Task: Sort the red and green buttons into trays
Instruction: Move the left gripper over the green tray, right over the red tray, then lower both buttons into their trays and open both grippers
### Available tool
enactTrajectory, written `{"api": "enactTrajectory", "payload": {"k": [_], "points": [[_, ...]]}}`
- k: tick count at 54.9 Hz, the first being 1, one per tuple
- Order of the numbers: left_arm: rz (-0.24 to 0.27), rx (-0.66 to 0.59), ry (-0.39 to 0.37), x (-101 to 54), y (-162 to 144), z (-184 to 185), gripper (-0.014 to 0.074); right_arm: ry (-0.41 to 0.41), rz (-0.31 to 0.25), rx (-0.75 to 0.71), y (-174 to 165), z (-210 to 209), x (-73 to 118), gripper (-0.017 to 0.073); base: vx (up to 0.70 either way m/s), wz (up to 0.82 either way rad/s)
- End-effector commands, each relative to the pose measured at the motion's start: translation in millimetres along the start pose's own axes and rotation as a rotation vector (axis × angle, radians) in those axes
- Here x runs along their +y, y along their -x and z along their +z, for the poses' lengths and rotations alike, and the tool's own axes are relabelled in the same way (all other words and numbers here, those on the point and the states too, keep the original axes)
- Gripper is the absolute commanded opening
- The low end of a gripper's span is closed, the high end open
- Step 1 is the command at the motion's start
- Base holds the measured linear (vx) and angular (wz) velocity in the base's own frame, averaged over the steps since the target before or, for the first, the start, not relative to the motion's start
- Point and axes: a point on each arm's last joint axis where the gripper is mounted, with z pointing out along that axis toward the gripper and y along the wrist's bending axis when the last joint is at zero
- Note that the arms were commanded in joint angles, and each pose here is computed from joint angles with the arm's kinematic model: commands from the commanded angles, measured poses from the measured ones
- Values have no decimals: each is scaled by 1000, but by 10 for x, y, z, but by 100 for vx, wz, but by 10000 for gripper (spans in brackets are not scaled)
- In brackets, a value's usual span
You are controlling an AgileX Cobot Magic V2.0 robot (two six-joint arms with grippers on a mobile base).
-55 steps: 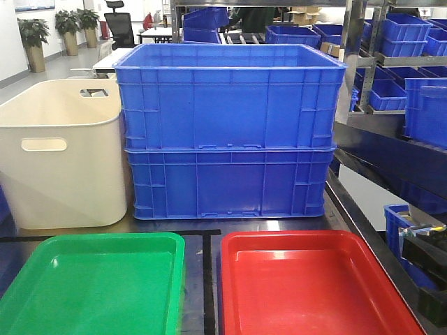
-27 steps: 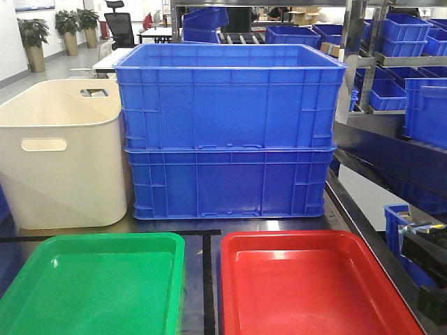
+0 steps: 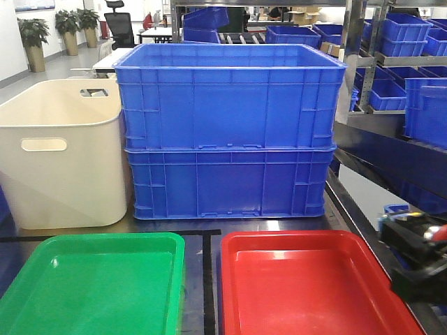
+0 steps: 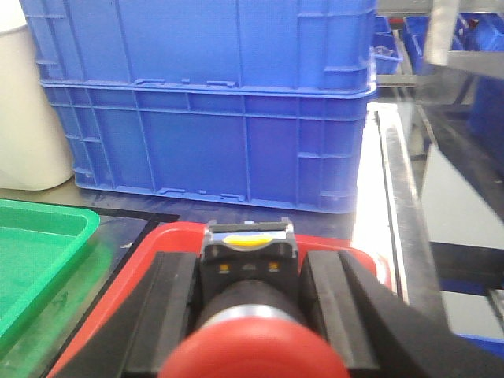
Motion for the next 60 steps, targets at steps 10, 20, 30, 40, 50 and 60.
{"api": "enactTrajectory", "payload": {"k": [10,20,30,40,50,60], "points": [[-130,-39,-195,-220,-112,392,4,139,-70,-139,74,359,253,-9,0,0],[-46,108,-328,-446,-473,621,5,217,-187,-52,-161,646,441,-8,0,0],[-57,224,-324,-454,-767,781,29,199,-139,50,-350,831,435,0,0,0],[-65,287,-326,-462,-952,866,119,194,-131,112,-487,953,439,49,0,0],[-69,312,-326,-464,-1025,895,341,184,-130,166,-580,1012,433,225,0,0],[-77,286,-343,-480,-1009,902,534,178,-132,186,-601,1013,427,471,0,0]]}}
